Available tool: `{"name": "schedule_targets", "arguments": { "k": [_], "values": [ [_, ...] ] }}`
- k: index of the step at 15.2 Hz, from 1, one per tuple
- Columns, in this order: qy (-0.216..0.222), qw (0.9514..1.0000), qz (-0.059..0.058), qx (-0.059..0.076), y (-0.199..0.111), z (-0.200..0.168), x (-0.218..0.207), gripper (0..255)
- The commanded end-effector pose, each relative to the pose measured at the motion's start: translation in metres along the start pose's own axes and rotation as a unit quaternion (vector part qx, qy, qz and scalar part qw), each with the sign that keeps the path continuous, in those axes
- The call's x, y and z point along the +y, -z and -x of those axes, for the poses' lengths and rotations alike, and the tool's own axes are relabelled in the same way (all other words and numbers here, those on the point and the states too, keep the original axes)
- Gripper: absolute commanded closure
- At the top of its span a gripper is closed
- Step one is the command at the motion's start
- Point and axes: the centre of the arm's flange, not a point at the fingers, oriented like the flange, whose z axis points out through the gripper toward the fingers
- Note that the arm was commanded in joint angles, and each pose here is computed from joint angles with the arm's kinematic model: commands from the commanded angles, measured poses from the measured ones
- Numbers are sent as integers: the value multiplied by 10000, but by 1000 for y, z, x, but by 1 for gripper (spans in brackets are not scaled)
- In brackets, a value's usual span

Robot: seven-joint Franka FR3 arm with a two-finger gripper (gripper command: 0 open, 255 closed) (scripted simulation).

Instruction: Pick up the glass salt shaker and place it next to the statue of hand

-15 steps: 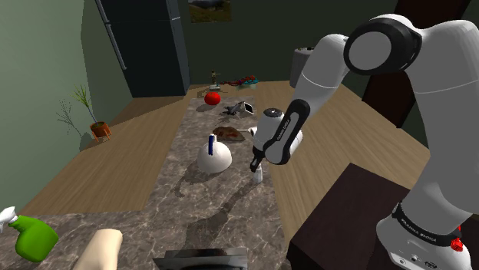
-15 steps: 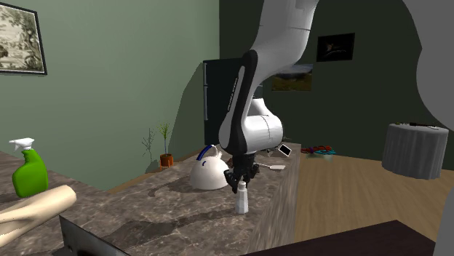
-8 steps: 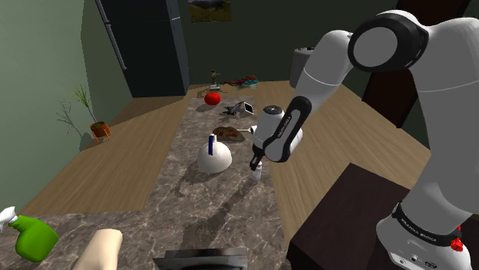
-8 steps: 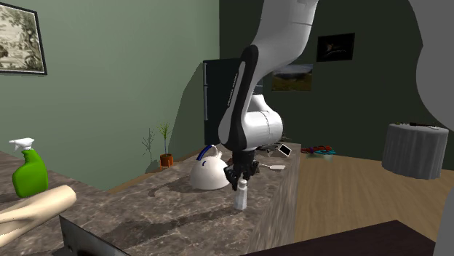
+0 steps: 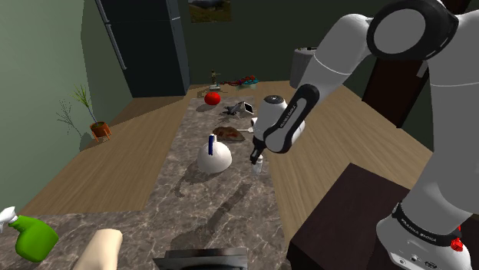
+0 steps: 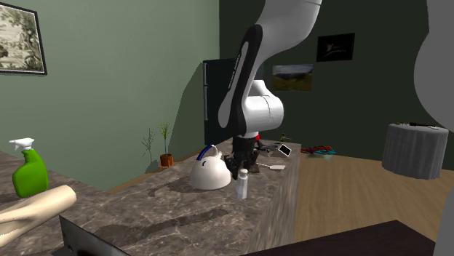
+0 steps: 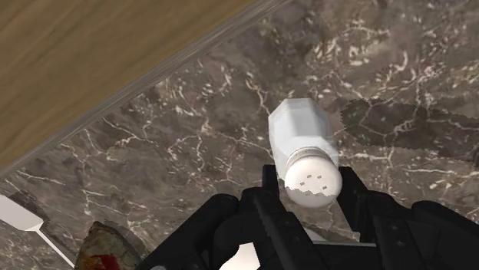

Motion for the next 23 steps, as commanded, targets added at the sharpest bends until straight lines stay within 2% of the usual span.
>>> {"name": "schedule_targets", "arguments": {
  "k": [1, 23],
  "values": [
    [0, 10000, 0, -2, 10, -2, 0, 255],
    [0, 10000, 0, -2, 123, -27, 7, 255]
  ]
}}
